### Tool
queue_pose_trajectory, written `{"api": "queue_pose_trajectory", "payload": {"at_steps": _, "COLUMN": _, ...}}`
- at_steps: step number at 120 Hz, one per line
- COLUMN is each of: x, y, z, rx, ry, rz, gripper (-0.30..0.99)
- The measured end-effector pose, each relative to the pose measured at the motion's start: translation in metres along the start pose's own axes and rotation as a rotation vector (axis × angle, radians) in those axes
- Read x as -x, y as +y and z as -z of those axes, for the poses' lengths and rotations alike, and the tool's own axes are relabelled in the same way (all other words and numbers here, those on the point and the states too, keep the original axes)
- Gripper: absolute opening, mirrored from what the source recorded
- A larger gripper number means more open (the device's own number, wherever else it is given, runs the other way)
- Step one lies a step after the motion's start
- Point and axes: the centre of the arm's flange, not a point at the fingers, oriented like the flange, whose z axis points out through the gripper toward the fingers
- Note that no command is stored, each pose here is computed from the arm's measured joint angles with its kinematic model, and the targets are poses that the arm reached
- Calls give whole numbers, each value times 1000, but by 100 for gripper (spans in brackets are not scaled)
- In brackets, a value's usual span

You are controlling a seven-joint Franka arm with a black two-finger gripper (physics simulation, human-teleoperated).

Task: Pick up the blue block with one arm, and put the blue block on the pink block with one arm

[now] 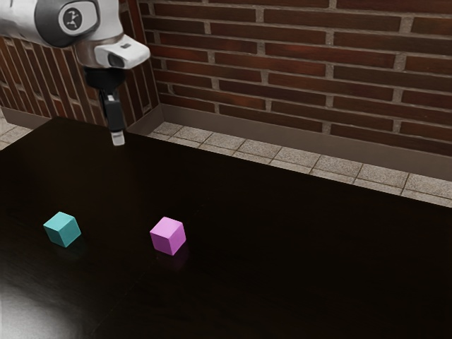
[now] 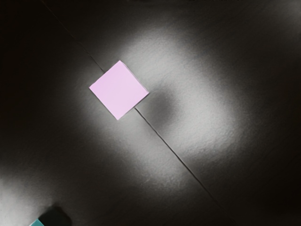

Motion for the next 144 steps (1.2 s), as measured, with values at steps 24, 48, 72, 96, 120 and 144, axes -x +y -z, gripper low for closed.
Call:
{"api": "queue_pose_trajectory", "payload": {"at_steps": 24, "x": 27, "y": 15, "z": 7, "rx": -23, "ry": 24, "rz": -63, "gripper": 69}}
{"api": "queue_pose_trajectory", "payload": {"at_steps": 48, "x": 108, "y": -22, "z": -89, "rx": 50, "ry": -52, "rz": -125, "gripper": 69}}
{"api": "queue_pose_trajectory", "payload": {"at_steps": 72, "x": 155, "y": -69, "z": -122, "rx": 30, "ry": -36, "rz": -273, "gripper": 69}}
{"api": "queue_pose_trajectory", "payload": {"at_steps": 96, "x": 165, "y": -83, "z": -192, "rx": 1, "ry": -39, "rz": -507, "gripper": 69}}
{"api": "queue_pose_trajectory", "payload": {"at_steps": 120, "x": 177, "y": -85, "z": -236, "rx": -71, "ry": 2, "rz": -661, "gripper": 69}}
{"api": "queue_pose_trajectory", "payload": {"at_steps": 144, "x": 193, "y": -114, "z": -270, "rx": -86, "ry": 31, "rz": -706, "gripper": 69}}
